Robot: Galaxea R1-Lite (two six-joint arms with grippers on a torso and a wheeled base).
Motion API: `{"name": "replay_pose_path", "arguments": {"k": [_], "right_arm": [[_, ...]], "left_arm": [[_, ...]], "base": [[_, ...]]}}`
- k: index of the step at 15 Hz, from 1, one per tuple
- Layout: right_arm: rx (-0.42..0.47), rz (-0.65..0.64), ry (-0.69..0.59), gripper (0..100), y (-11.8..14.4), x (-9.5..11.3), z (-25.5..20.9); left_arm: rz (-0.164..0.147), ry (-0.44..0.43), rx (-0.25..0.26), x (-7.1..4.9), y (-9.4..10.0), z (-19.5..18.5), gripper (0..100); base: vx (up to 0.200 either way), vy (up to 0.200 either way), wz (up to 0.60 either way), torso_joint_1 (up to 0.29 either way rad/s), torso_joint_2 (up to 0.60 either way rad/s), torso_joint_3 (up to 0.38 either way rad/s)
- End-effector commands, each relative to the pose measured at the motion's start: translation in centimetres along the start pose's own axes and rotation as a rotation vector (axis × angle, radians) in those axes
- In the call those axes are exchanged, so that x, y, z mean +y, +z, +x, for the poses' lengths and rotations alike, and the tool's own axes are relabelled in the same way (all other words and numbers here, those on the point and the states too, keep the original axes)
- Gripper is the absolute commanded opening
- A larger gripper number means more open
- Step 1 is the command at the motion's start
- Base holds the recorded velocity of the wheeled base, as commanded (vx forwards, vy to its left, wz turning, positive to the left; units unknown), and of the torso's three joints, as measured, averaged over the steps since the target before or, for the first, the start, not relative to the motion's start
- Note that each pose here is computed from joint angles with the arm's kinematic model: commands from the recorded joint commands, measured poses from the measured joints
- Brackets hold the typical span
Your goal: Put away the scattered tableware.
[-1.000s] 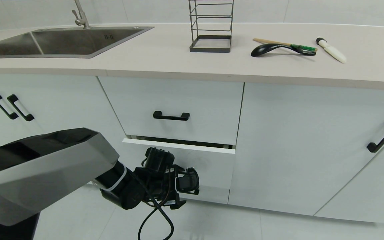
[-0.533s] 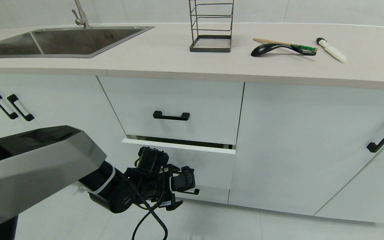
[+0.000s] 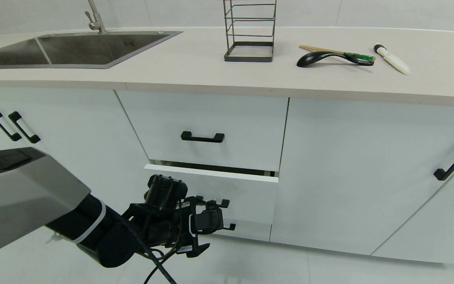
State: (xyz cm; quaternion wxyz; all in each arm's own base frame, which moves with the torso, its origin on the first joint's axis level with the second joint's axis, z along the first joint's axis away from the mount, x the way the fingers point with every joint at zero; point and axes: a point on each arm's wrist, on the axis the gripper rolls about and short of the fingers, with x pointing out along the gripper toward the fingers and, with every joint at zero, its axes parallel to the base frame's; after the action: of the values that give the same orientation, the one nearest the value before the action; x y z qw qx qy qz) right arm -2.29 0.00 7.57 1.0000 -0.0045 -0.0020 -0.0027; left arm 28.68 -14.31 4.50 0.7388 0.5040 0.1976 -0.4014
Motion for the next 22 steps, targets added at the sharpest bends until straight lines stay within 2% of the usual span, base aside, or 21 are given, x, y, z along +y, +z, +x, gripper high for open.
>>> {"name": "replay_pose_path", "arguments": {"k": [1,4,6,10,11,12,14,17,19,20,22], "right_arm": [[0.001,0.000,0.001,0,0.0,0.0,0.0],[0.001,0.000,0.001,0,0.0,0.0,0.0],[0.001,0.000,0.001,0,0.0,0.0,0.0],[0.001,0.000,0.001,0,0.0,0.0,0.0],[0.001,0.000,0.001,0,0.0,0.0,0.0],[0.001,0.000,-0.001,0,0.0,0.0,0.0],[0.001,0.000,0.001,0,0.0,0.0,0.0],[0.001,0.000,0.001,0,0.0,0.0,0.0],[0.001,0.000,-0.001,0,0.0,0.0,0.0],[0.001,0.000,0.001,0,0.0,0.0,0.0],[0.001,0.000,0.001,0,0.0,0.0,0.0]], "left_arm": [[0.012,0.025,-0.027,-0.5,0.5,-3.0,100],[0.024,0.051,-0.057,-1.1,0.9,-5.6,100],[0.025,0.085,-0.077,-0.8,1.2,-7.0,100],[0.028,0.161,-0.127,0.9,2.3,-7.9,100],[0.020,0.177,-0.138,1.5,2.7,-7.9,100],[-0.004,0.203,-0.161,2.5,3.4,-7.9,100],[-0.017,0.204,-0.173,3.5,4.0,-6.9,100],[-0.019,0.166,-0.156,3.8,4.0,-4.0,100],[-0.020,0.165,-0.153,4.3,4.1,-2.7,100],[-0.019,0.174,-0.159,5.0,4.4,-1.6,100],[-0.019,0.175,-0.160,5.4,4.6,-0.6,100]], "base": [[0.000,0.000,0.00,0.000,0.00,0.000],[0.000,0.000,0.00,0.000,0.00,0.000],[0.000,0.000,0.00,0.000,0.00,0.000],[0.000,0.000,0.00,0.000,0.00,0.000],[0.000,0.000,0.00,0.000,0.00,0.000],[0.000,0.000,0.00,0.000,0.00,0.000],[0.000,0.000,0.00,0.000,0.00,0.000],[0.000,0.000,0.00,0.000,0.00,0.000],[0.000,0.000,0.00,0.000,0.00,0.000],[0.000,0.000,0.00,0.000,0.00,0.000],[0.000,0.000,0.00,0.000,0.00,0.000]]}}
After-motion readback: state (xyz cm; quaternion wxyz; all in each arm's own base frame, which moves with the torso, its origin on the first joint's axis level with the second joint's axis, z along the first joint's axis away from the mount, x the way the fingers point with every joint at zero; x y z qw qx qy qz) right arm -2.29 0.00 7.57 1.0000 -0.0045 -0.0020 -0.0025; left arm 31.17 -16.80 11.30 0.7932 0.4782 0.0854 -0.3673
